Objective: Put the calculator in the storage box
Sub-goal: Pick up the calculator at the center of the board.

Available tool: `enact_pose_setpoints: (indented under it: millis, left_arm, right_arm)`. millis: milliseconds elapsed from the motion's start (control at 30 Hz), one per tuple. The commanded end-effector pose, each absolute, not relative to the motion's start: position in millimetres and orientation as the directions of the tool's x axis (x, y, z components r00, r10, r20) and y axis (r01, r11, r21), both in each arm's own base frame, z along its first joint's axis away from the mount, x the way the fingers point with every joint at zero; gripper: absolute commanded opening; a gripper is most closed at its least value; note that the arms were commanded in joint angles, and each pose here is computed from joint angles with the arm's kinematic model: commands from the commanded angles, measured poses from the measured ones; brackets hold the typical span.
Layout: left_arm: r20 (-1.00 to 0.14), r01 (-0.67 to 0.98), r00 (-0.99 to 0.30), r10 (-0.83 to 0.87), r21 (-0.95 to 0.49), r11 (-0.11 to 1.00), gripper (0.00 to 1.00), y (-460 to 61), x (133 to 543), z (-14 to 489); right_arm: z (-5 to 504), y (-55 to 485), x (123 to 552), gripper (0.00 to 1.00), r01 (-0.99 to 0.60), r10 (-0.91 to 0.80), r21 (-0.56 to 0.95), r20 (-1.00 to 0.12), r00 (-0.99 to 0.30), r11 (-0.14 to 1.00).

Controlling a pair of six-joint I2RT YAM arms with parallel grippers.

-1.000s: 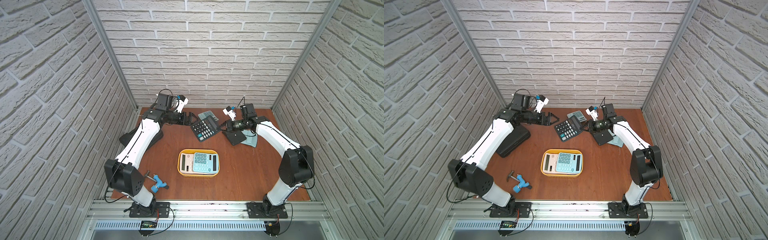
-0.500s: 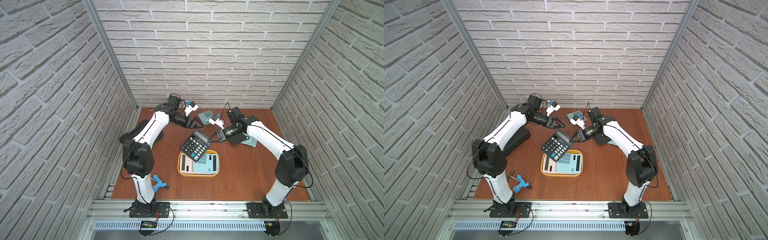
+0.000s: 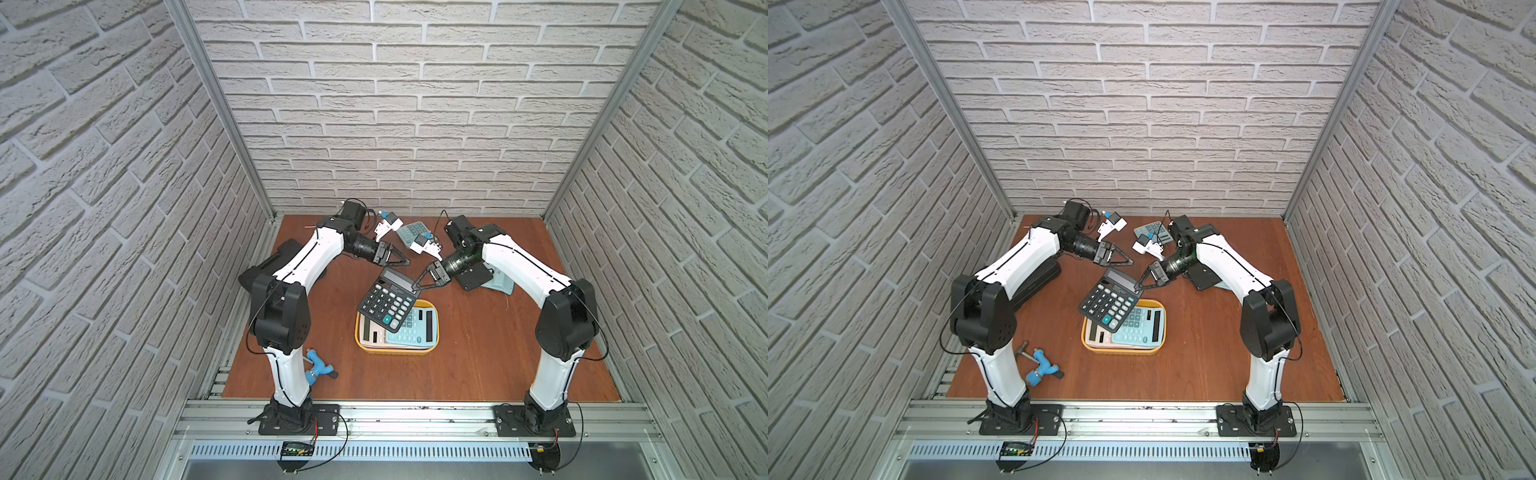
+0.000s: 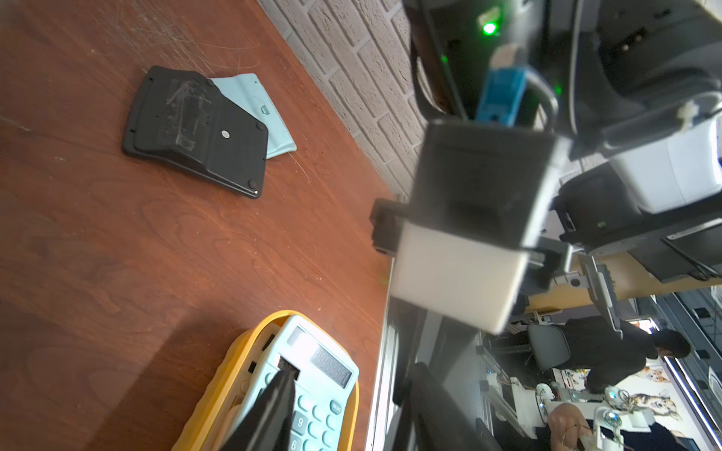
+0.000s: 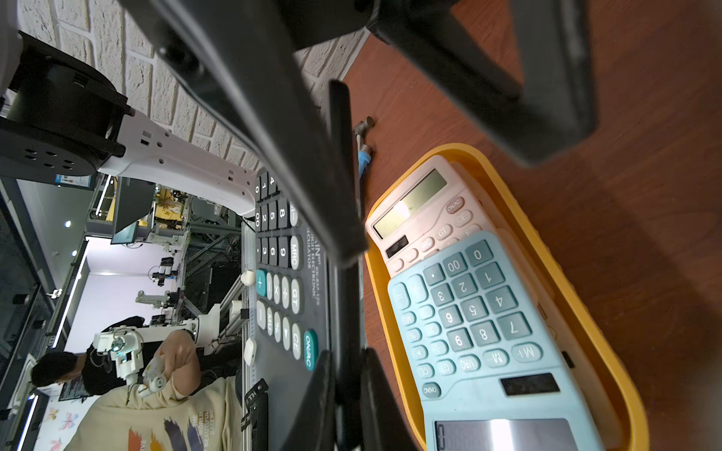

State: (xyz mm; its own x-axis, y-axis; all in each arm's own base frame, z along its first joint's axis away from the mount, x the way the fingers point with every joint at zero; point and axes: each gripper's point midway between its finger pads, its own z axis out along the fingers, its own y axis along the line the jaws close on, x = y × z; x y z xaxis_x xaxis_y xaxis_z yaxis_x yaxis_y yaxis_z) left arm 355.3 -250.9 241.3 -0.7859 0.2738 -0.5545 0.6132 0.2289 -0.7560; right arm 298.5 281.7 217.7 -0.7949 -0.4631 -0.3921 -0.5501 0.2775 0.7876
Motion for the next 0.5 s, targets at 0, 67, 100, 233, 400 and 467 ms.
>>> enact_pose_setpoints:
  millis: [0,67,100,233,400,467]
  left_arm:
    - [-0.612,0.668,-0.737,0.287,-0.725,0.167,0.46,-255,342,259]
    - [-0.611,0.669,-0.735,0.294,-0.724,0.169,0.44,-255,341,257]
    - [-0.612,0.671,-0.733,0.298,-0.723,0.165,0.43,-256,340,257]
    - [-0.606,0.667,-0.734,0.307,-0.727,0.162,0.4,-258,339,253]
    - [-0.598,0.662,-0.737,0.314,-0.733,0.158,0.3,-259,338,250]
    - [-0.599,0.663,-0.736,0.317,-0.732,0.157,0.25,-260,337,249]
  right_arm:
    - [235,276,293,0.03,-0.549,-0.472,0.81,-0.408,-0.781,0.209]
    - [239,271,298,0.03,-0.54,-0.451,0.818,-0.413,-0.791,0.199]
    - [241,269,300,0.03,-0.54,-0.442,0.818,-0.417,-0.794,0.197]
    - [241,262,305,0.03,-0.536,-0.427,0.82,-0.418,-0.802,0.203]
    - [238,261,304,0.03,-0.532,-0.432,0.823,-0.414,-0.801,0.198]
    - [238,260,305,0.03,-0.531,-0.429,0.823,-0.413,-0.803,0.202]
